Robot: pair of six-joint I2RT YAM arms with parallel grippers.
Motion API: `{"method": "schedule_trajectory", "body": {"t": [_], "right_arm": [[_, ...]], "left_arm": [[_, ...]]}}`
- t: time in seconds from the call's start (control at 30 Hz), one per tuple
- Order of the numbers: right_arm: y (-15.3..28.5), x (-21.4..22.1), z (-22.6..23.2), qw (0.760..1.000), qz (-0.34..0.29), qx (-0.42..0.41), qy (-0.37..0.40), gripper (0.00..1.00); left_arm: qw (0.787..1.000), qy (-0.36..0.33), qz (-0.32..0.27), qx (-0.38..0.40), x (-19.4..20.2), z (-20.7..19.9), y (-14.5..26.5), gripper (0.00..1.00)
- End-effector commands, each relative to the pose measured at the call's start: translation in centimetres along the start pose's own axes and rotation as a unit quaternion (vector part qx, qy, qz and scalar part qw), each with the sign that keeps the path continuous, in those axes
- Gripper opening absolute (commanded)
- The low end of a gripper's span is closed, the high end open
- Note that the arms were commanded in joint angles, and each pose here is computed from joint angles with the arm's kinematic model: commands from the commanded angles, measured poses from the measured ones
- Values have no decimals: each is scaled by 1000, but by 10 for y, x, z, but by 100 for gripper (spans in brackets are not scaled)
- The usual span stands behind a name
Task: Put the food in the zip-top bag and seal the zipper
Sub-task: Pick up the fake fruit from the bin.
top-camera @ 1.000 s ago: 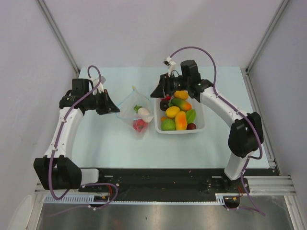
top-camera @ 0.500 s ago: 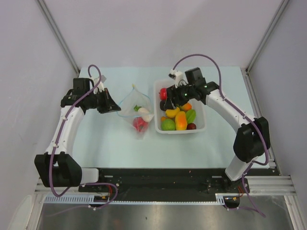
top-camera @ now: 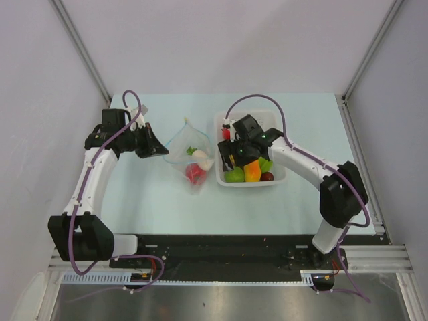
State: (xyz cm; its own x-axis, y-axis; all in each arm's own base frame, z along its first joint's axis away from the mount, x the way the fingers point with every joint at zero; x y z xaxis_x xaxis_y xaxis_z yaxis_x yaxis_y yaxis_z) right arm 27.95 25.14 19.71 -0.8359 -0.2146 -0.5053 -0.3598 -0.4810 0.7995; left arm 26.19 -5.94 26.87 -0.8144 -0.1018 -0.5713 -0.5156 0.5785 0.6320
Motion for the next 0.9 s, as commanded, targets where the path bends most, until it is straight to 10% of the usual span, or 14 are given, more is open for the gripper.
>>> {"method": "schedule_trajectory", "body": {"t": [0.0, 0.4, 0.63, 0.87], "right_arm": [[-17, 8, -10, 999, 9, 41, -35, 80], [-42, 27, -23, 993, 68, 48, -85, 100], [-11, 0, -26, 996, 7, 10, -86, 63], [72, -32, -5, 989, -106, -97, -27, 51]], "left_arm": [[1000, -20, -18, 4, -3, -7, 7, 0], [999, -25, -20, 2, -3, -7, 8, 1], [999, -26, -23, 3, -4, -8, 10, 0], [1000, -23, -19, 5, -3, -8, 8, 0]]}}
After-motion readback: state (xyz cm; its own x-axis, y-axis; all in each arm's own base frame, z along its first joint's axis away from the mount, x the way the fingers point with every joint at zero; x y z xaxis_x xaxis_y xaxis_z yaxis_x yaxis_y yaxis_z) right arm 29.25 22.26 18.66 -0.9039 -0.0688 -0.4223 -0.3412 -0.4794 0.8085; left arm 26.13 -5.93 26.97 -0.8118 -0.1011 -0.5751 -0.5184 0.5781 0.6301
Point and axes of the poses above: each gripper's point midway between its finger pads, its own y axis back along the fingers, its own z axis along the line the jaws close on, x = y × z, the point moved 8 cm from there along y, back along the fingers, and after that the axes turned 9 degrees about -y, right-handed, at the moved point
